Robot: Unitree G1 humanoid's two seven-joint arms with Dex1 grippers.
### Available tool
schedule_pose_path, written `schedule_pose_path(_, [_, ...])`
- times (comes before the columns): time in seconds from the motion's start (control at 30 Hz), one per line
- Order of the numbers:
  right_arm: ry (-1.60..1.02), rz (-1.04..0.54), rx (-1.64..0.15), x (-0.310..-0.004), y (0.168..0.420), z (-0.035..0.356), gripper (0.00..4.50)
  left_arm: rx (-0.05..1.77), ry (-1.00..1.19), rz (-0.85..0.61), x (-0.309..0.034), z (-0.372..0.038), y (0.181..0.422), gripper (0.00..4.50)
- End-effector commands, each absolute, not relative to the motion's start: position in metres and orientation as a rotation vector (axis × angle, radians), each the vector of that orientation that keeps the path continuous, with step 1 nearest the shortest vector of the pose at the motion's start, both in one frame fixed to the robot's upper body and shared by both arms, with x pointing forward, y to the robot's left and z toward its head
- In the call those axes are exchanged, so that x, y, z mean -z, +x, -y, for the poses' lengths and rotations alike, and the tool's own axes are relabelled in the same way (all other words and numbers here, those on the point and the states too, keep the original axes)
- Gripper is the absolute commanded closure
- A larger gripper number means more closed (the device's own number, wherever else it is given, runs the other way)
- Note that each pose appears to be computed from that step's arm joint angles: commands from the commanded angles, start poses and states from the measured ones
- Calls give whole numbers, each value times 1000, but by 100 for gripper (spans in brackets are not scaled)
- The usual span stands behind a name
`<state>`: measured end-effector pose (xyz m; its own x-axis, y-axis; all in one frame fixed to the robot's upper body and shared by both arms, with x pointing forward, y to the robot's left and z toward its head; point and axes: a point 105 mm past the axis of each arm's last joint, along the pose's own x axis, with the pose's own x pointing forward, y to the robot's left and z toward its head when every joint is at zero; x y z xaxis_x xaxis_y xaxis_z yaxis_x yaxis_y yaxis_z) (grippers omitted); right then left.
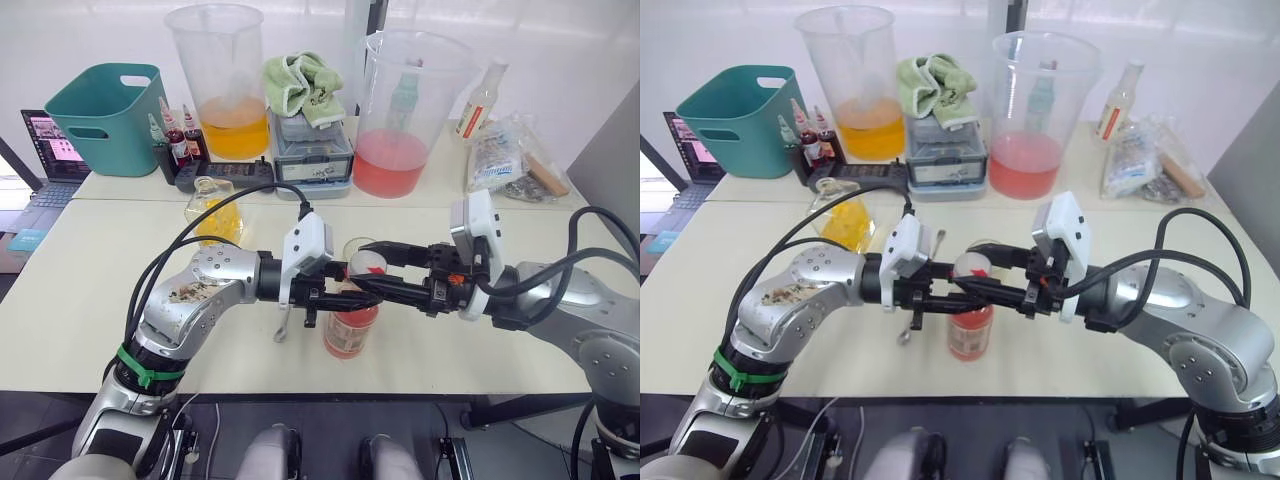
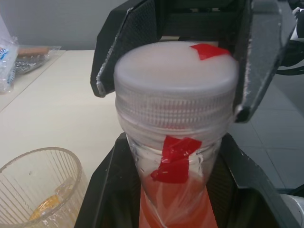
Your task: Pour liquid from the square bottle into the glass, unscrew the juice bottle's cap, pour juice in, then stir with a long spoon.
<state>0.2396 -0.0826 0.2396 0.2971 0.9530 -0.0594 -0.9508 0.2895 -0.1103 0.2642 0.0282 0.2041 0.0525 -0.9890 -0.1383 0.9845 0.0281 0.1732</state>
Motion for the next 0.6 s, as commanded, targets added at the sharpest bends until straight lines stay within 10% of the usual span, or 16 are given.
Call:
schedule_pose_path(0.03, [-189, 53, -1453, -242, 230, 77, 279, 1507, 255, 39, -209, -34, 263, 319])
schedule_pose_path(0.6, [-420, 107, -1978, -273, 265, 63, 279, 1488, 243, 22, -203, -39, 256, 319])
